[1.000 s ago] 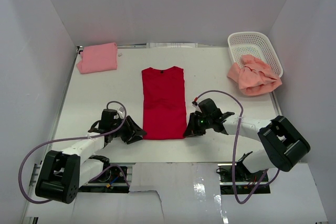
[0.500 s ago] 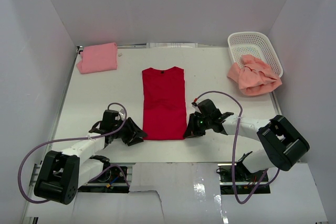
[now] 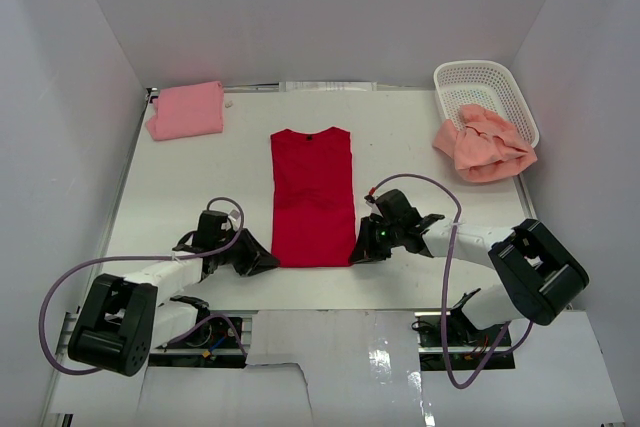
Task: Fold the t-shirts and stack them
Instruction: Grab one side of the 2/3 rectangular tshirt with both arms
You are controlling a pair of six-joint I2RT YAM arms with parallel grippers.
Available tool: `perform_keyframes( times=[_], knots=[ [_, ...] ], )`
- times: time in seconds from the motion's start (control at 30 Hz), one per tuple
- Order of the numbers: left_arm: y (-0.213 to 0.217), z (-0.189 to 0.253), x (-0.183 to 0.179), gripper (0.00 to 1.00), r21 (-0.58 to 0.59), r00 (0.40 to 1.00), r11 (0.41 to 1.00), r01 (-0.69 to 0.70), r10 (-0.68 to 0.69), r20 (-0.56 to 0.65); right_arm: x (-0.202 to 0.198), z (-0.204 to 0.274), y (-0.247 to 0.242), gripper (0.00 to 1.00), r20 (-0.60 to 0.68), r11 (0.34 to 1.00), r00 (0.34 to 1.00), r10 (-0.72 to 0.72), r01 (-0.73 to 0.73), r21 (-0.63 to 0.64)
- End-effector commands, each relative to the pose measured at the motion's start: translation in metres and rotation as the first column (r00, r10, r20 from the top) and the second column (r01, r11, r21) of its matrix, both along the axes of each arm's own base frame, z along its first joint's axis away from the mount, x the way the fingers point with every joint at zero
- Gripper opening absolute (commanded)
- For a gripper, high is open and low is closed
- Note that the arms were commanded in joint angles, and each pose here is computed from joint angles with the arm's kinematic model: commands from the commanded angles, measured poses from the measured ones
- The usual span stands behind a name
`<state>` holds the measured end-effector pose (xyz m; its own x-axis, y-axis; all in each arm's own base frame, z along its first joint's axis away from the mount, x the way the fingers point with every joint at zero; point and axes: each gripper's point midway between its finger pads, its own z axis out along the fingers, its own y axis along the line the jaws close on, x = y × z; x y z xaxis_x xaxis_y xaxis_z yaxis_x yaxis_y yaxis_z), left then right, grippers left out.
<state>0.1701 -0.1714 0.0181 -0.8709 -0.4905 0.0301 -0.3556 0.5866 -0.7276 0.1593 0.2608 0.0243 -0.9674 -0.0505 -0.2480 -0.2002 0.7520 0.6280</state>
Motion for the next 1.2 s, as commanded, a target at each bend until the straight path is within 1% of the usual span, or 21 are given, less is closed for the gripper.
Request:
perform_keyframes(
  times=[0.0, 0.03, 0.07, 0.13, 0.2, 0.33, 0.43, 0.63, 0.7, 0.83, 1.03, 1.17],
  knots=[
    [0.027, -0.041, -0.021, 0.26, 0.179, 0.995, 0.983, -0.038, 0.054, -0.080, 0.006, 0.013, 0.007, 0.08, 0.038, 1.000, 0.999, 0.005, -0.006, 0.027],
    [0.027, -0.039, -0.019, 0.23, 0.176, 0.996, 0.984, -0.040, 0.053, -0.073, 0.005, 0.013, 0.007, 0.08, 0.039, 1.000, 0.999, 0.008, -0.009, 0.026],
    [0.026, -0.038, -0.018, 0.17, 0.172, 0.996, 0.984, -0.038, 0.050, -0.067, 0.001, 0.011, 0.003, 0.08, 0.024, 1.000, 1.000, 0.008, -0.009, 0.010],
    [0.025, -0.036, -0.017, 0.11, 0.163, 0.998, 0.986, -0.029, 0.039, -0.056, 0.000, 0.010, 0.002, 0.08, 0.020, 1.000, 1.000, 0.011, -0.011, 0.003],
    [0.022, -0.033, -0.016, 0.00, 0.148, 0.999, 0.989, -0.020, 0.027, -0.047, 0.000, 0.011, 0.001, 0.08, 0.025, 1.000, 1.000, 0.014, -0.014, 0.000],
    [0.015, -0.025, -0.016, 0.00, 0.109, 0.999, 0.994, 0.015, -0.010, -0.045, -0.003, 0.011, -0.001, 0.08, 0.026, 1.000, 0.999, 0.024, -0.024, -0.010],
    [0.013, -0.019, -0.018, 0.00, 0.100, 0.998, 0.995, 0.031, -0.026, -0.054, -0.003, 0.015, -0.002, 0.08, 0.028, 1.000, 0.999, 0.026, -0.026, -0.007],
    [0.008, 0.016, 0.006, 0.00, 0.104, 0.999, 0.994, 0.038, -0.038, -0.001, 0.005, 0.043, 0.004, 0.08, 0.072, 0.999, 0.997, 0.031, -0.032, 0.015],
    [0.003, 0.030, 0.012, 0.00, 0.077, 0.999, 0.996, 0.043, -0.043, 0.006, 0.004, 0.049, 0.003, 0.08, 0.073, 0.999, 0.997, 0.037, -0.037, 0.010],
    [-0.006, 0.048, 0.014, 0.00, 0.010, 0.999, 0.999, 0.052, -0.052, 0.012, -0.001, 0.069, 0.009, 0.08, 0.071, 0.996, 0.996, 0.060, -0.065, 0.064],
    [-0.010, 0.062, 0.021, 0.00, -0.007, 0.998, 0.999, 0.047, -0.047, 0.030, 0.000, 0.079, 0.010, 0.08, 0.073, 0.995, 0.996, 0.053, -0.059, 0.085],
    [-0.011, 0.074, 0.032, 0.00, -0.019, 0.998, 0.999, 0.037, -0.036, 0.044, 0.013, 0.096, 0.010, 0.08, 0.100, 0.992, 0.995, 0.023, -0.034, 0.118]
  ],
)
